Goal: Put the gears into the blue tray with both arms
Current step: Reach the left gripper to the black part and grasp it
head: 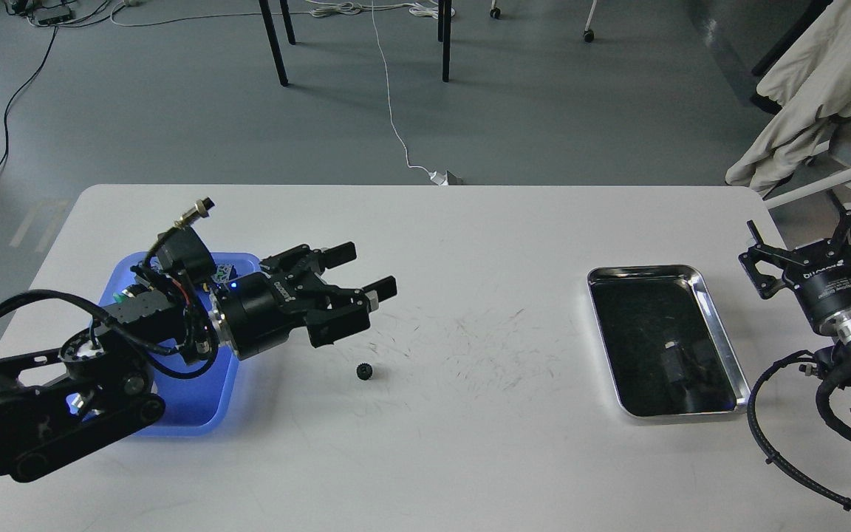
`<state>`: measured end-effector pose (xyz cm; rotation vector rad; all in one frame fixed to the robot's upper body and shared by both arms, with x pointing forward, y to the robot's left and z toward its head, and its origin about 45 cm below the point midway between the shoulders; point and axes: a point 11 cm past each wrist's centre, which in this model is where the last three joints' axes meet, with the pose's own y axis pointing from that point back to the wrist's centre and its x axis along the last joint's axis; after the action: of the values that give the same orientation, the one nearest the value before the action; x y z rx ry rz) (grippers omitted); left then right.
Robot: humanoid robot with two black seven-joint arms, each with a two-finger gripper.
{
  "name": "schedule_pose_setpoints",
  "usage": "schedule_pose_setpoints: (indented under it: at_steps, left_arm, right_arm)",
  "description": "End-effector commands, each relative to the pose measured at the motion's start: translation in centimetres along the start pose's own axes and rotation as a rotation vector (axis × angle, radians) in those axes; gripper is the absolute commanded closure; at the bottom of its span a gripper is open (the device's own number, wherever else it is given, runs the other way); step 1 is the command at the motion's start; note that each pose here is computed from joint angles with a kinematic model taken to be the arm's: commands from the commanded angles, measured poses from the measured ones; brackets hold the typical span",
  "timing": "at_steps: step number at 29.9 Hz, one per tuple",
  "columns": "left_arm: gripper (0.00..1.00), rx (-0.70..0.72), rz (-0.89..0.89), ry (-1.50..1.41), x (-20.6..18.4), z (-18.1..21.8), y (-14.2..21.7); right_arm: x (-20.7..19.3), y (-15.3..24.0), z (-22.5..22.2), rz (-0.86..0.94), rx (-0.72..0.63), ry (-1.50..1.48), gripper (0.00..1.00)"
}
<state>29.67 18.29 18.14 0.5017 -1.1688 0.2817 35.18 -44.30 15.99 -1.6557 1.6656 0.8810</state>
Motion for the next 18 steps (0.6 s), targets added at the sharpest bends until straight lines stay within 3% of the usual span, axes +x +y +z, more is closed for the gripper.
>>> schedule_pose_setpoints:
  at_steps: [1, 6, 15, 18]
  left_arm:
    - [0.01, -0.027, -0.062, -0.106, -3.6, 0.3, -0.7]
    - [0.01, -0.014, -0.062, -0.157, -7.7, 0.0, -1.5]
    - [0.04, 0.025, -0.076, -0.204, -10.7, -1.1, -2.3]
    - [0.09, 0.05, -0.091, -0.208, -11.3, -1.9, -1.9]
  right_arm:
    - [-0.4, -0.2, 0.3, -0.013, -0.009, 0.0, 0.04]
    - [-0.9, -0.4, 1.6, -0.027, -0.062, 0.031, 0.04]
    - [-3.2, -2.0, 3.1, -0.094, -0.125, 0.078, 0.04]
    - [-3.1, -1.9, 3.2, -0.091, -0.129, 0.078, 0.04]
